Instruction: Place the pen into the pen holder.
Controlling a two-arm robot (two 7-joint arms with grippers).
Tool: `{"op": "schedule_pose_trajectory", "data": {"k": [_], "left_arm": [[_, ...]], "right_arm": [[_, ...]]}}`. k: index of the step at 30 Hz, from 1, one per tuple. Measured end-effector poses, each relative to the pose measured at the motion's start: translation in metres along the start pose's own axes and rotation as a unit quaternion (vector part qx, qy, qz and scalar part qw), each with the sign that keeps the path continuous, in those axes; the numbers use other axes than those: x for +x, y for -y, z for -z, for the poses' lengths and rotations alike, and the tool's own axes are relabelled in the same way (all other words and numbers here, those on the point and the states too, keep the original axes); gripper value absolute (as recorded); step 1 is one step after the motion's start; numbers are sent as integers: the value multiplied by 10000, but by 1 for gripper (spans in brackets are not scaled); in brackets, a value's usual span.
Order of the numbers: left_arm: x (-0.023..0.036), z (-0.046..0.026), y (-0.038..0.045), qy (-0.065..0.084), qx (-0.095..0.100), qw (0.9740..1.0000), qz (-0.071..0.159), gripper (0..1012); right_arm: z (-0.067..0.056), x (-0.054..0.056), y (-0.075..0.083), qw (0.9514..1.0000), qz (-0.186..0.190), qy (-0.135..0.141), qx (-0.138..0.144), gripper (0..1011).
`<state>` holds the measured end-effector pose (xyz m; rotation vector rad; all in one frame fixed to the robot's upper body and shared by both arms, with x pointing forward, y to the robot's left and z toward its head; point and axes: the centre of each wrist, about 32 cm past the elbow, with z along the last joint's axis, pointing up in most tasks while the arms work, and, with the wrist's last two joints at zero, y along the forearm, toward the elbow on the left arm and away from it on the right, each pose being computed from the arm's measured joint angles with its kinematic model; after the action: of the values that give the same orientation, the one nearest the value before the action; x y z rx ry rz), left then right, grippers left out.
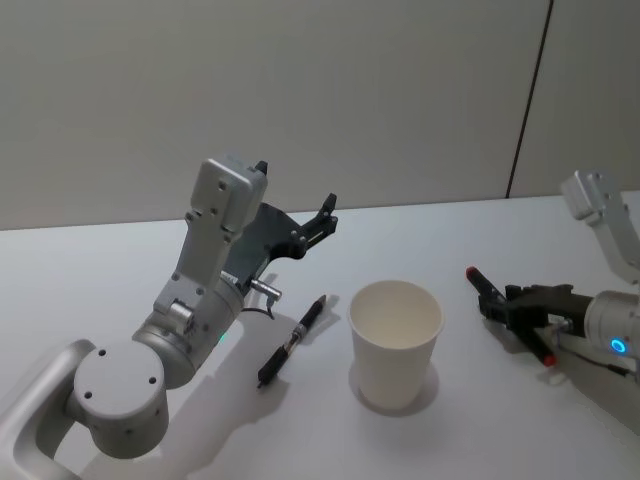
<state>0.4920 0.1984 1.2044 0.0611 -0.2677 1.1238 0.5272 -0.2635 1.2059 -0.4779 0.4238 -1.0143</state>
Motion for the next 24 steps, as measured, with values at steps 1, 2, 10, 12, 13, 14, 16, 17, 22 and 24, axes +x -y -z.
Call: {"op": "schedule_pose_trajectory", "data": {"k": [1,2,10,12,13,14,16,17,22,24], "left_arm": [[0,0,0,0,0,10000,0,1001],[0,0,0,0,0,10000,0,1001],[0,0,0,0,0,10000,0,1001],[0,0,0,0,0,10000,0,1001],[0,0,0,0,0,10000,0,1001],[0,0,0,0,0,10000,0,1001],[0,0,0,0,0,10000,0,1001],[0,0,0,0,0,10000,0,1001],[0,0,0,0,0,10000,0,1001],[0,0,0,0,0,10000,1,1001]], "right_arm": [[0,0,0,10000,-1,0,0,447],[0,0,0,10000,0,0,0,437],[0,0,0,10000,0,0,0,388],[0,0,0,10000,-1,0,0,375],[0,0,0,10000,0,0,0,368],[0,0,0,10000,-1,0,0,357],[0,0,0,10000,0,0,0,351],[0,0,0,10000,0,0,-1,341],[0,0,0,10000,0,0,-2,308],[0,0,0,10000,0,0,-2,300]]}}
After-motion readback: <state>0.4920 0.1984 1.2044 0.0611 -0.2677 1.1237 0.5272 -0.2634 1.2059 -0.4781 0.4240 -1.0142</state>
